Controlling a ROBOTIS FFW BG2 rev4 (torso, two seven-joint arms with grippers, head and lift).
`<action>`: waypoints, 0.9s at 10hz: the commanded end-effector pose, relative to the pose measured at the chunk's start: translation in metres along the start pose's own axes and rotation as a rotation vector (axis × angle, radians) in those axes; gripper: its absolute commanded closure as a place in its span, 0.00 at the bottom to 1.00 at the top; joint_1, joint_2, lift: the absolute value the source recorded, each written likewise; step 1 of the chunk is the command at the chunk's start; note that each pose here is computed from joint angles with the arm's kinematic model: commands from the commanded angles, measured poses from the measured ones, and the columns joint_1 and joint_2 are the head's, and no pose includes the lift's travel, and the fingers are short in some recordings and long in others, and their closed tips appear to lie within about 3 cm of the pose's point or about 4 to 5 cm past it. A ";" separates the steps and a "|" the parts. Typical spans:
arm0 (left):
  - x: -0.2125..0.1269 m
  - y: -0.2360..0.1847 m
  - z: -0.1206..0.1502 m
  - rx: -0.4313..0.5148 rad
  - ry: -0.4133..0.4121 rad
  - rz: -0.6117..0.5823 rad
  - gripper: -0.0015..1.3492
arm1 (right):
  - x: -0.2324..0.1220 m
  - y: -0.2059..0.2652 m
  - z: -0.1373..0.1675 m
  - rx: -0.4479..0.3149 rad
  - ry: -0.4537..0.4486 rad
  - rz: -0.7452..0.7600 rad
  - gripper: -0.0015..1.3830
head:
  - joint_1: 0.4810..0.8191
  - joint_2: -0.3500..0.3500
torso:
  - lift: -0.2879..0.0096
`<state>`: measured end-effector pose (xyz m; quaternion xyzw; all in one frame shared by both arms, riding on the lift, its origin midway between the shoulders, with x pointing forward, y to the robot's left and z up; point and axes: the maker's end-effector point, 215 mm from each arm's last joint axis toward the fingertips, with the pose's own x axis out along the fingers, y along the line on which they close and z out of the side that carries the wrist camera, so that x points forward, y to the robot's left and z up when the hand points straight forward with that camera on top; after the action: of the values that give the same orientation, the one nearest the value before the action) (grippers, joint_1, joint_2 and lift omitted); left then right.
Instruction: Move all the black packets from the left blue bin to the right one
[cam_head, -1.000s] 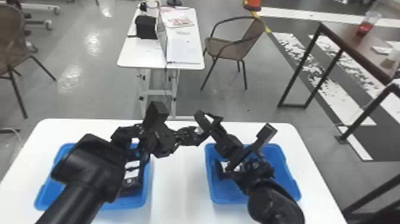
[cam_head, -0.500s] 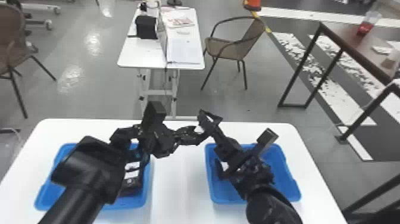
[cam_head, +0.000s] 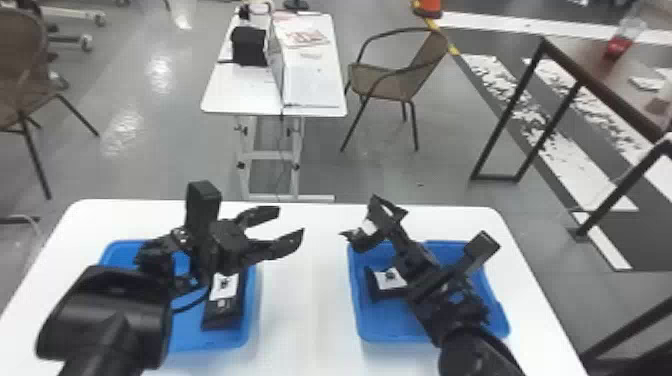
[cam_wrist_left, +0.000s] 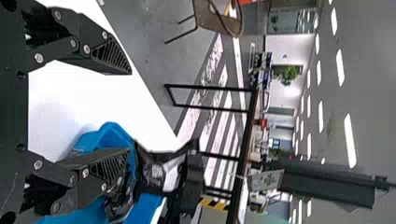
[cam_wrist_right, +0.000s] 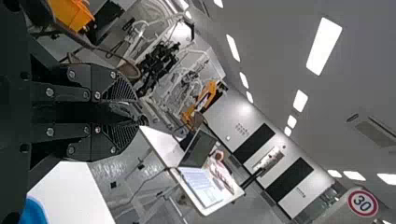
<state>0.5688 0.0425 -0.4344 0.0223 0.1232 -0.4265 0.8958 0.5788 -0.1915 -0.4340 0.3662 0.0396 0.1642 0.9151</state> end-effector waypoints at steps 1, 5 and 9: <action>-0.041 0.029 -0.005 -0.075 -0.042 0.112 0.00 | -0.021 -0.046 0.004 -0.017 0.012 -0.087 0.92 | 0.63 0.30 | 0.97; -0.100 0.045 -0.007 -0.184 -0.129 0.203 0.14 | -0.075 -0.135 -0.029 -0.040 0.120 -0.291 0.83 | 0.63 0.31 | 0.97; -0.116 0.053 -0.031 -0.229 -0.095 0.243 0.17 | -0.082 -0.136 0.031 -0.249 -0.012 -0.378 0.11 | 0.63 0.27 | 0.97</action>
<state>0.5340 0.1645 -0.4354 -0.0855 0.1160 -0.3027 0.9421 0.5420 -0.3303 -0.5279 0.2457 0.1060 -0.0081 0.9635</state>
